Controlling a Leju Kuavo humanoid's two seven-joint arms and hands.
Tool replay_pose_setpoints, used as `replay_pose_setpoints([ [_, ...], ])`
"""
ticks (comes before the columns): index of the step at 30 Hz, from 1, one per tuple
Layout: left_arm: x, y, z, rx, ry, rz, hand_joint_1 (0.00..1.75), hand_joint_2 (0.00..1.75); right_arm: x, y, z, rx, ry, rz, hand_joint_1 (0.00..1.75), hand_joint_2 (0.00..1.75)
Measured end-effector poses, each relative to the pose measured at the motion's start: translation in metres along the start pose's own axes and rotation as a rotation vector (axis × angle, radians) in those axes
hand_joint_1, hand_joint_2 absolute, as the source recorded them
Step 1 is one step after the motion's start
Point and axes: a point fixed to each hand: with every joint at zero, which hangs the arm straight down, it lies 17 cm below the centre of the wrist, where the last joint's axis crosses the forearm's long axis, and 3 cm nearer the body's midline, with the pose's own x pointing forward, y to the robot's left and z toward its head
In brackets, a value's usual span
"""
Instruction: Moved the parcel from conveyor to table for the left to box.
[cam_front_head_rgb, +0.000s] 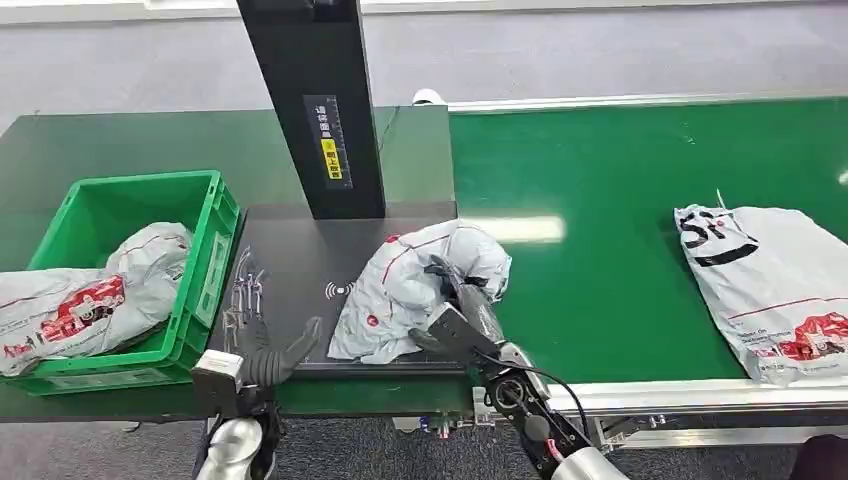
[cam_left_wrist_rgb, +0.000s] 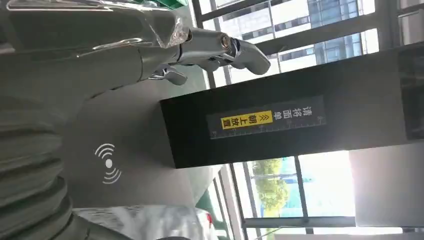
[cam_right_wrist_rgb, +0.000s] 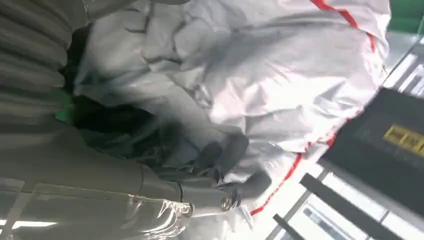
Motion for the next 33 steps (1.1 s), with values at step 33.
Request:
replay_pose_setpoints([
  [33,0.002,-0.004,-0.001,-0.037,-0.011,-0.005,0.00,1.75,0.029,0.101,0.067,0.704,-0.114,-0.255,0.00,1.75],
])
